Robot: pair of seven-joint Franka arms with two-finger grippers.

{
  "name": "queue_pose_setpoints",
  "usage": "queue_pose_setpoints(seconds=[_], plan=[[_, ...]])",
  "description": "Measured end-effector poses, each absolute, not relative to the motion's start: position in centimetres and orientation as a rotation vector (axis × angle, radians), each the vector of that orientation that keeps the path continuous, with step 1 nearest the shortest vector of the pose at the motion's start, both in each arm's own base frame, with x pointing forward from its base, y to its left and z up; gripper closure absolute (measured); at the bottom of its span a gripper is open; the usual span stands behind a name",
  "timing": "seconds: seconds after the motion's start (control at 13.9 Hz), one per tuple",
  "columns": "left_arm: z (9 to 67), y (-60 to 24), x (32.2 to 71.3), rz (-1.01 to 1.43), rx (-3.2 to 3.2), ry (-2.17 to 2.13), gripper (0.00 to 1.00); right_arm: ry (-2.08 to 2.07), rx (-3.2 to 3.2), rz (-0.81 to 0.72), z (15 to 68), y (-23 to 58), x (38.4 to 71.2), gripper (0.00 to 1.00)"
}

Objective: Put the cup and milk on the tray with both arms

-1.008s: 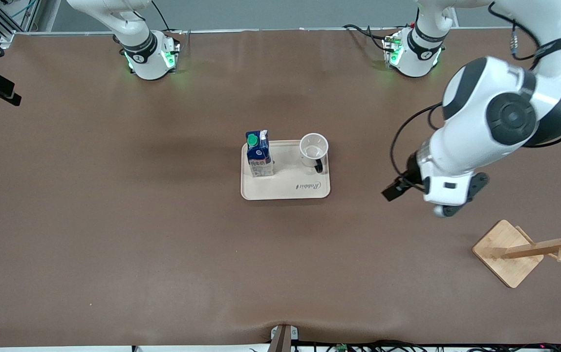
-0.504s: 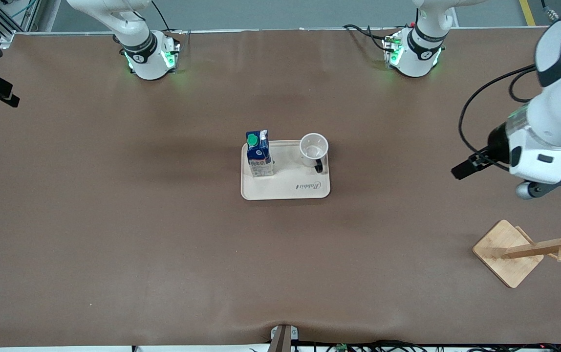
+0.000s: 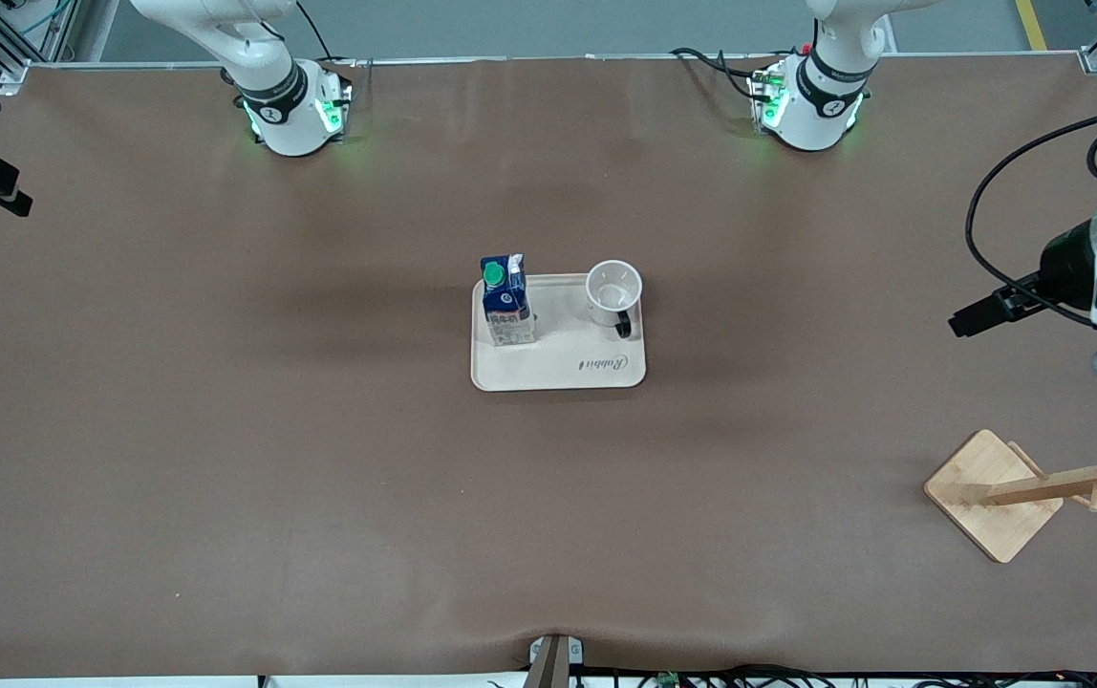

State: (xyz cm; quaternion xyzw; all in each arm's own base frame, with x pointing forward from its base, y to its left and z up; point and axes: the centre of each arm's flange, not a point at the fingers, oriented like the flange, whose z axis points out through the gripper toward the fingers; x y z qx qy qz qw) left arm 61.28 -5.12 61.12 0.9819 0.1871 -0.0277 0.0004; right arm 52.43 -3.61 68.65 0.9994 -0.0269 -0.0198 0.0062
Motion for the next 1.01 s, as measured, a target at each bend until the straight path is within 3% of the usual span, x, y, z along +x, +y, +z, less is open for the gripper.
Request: queue_pose_setpoints(seconds=[0.29,1.01], plan=[[64.2,-5.6,59.1,-0.032,3.144,0.425,0.0,-0.087,3.127,-0.062,68.6,-3.7,52.4,0.0],[63.6,-3.4,54.1,-0.037,3.174,0.293,0.0,-0.087,3.128,-0.062,68.7,-3.7,52.4,0.0]])
